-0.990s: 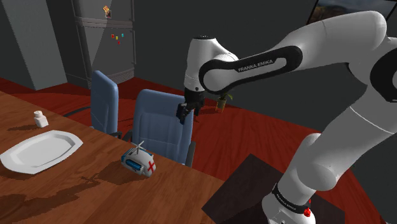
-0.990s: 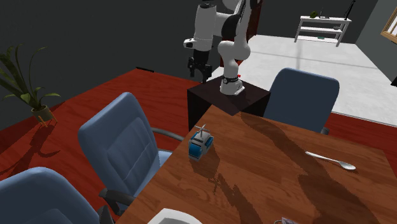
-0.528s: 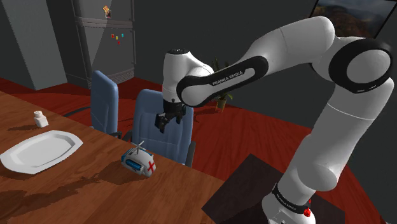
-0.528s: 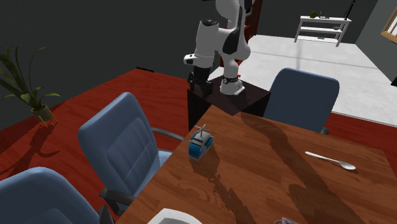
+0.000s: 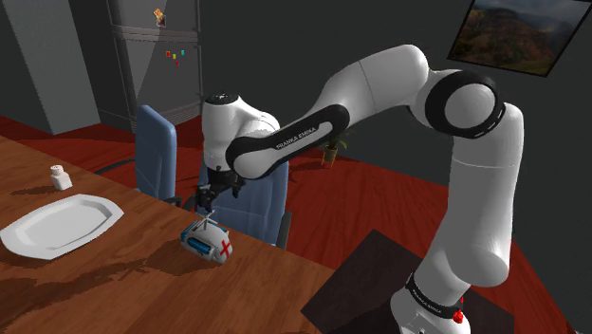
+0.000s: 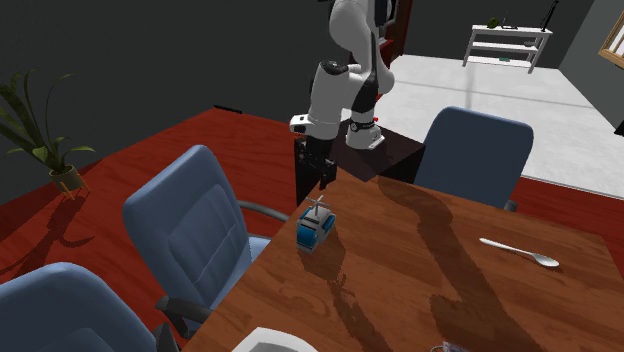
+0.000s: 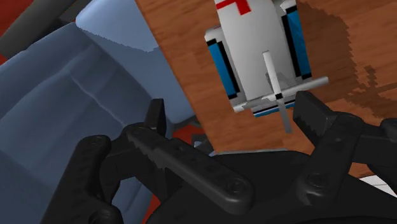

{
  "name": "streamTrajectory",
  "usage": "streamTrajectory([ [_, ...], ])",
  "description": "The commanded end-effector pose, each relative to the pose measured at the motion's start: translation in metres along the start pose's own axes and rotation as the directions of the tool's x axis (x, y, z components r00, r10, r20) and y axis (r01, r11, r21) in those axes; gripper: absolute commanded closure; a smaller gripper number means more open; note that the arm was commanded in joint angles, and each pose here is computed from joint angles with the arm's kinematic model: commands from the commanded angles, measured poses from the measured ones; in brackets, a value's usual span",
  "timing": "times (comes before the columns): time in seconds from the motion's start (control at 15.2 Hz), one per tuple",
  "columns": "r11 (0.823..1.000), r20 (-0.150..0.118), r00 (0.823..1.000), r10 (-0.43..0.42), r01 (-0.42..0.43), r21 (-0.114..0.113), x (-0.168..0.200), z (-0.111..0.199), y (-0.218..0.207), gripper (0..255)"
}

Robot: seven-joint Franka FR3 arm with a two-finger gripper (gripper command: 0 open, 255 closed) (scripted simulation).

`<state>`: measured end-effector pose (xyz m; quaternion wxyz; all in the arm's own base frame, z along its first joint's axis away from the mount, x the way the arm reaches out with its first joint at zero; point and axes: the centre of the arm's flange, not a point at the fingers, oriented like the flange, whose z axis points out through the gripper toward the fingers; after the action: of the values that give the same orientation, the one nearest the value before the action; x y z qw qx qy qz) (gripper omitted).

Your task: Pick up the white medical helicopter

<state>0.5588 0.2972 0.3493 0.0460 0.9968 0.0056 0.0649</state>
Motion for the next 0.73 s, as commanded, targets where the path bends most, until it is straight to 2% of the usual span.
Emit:
streamTrajectory([
  [0.0,1.0,-0.006,1.0,0.006,-0.006,-0.002,0.014,0.015,-0.016,0],
  [0.13,1.0,-0.011,1.0,0.01,-0.011,-0.004,0.026,0.027,-0.032,0],
  [0.66,1.0,-0.011,1.0,0.01,-0.011,-0.004,0.02,0.067,-0.036,0],
])
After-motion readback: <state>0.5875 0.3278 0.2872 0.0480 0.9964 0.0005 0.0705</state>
